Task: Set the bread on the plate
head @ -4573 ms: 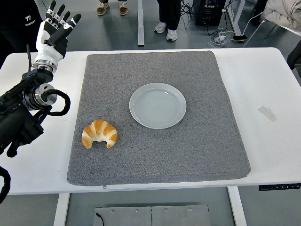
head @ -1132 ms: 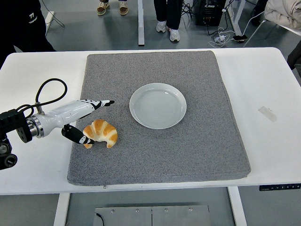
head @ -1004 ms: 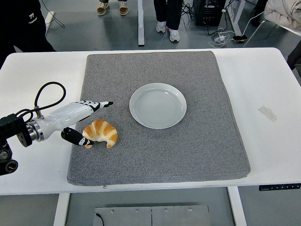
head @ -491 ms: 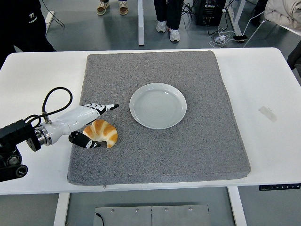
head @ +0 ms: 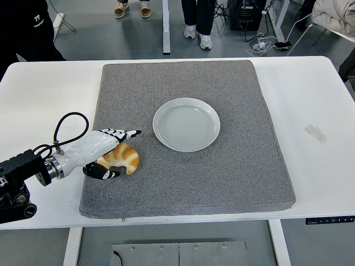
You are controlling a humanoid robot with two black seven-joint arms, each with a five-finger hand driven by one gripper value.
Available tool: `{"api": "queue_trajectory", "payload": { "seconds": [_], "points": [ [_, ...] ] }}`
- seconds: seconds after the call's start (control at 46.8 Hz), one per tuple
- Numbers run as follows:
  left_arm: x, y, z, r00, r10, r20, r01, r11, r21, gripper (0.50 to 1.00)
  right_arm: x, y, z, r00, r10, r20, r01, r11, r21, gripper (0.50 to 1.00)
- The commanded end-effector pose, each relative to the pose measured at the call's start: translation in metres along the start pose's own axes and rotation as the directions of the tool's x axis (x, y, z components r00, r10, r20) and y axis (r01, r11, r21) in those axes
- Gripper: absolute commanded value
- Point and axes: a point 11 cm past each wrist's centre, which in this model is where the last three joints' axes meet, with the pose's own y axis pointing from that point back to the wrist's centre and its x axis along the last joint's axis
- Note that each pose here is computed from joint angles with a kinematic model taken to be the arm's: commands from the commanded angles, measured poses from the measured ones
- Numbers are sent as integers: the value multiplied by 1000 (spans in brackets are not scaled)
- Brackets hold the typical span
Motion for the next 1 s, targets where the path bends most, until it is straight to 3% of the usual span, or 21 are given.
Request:
{"api": "queue_trajectory", "payload": {
  "seconds": [0.0, 0.064, 0.107, 0.534, 0.641, 0.705, 0.983],
  "points": [
    [-2, -1, -1, 1000, -3, 2, 3, 1000, 3, 848, 0, 0, 0, 1000, 1, -1, -1, 1000, 0, 1000],
    [-2, -2, 0, 1000, -3, 3, 3, 1000, -5, 775, 0, 0, -1, 1000, 0, 0, 0, 1000, 2, 1000],
    [-2, -2, 1, 1000, -1, 1, 1, 1000, -16, 754, 0, 0, 0, 1000, 1, 0, -1, 1000, 0, 1000],
    [1, -2, 2, 1000, 5, -5, -6, 999, -33, 669, 0, 0, 0, 1000, 0, 0, 0, 1000, 0, 1000],
    [0, -1, 1, 1000, 4, -3, -4, 999, -35, 584, 0, 0, -1, 1000, 1, 0, -1, 1000, 2, 1000],
    [1, -1, 1, 1000, 6, -1, -6, 999, -36, 503, 0, 0, 0, 1000, 0, 0, 0, 1000, 0, 1000],
    [19, -5, 0, 999, 52, 3, -52, 998, -35, 500, 0, 0, 0, 1000, 0, 0, 0, 1000, 0, 1000]
  ]
}}
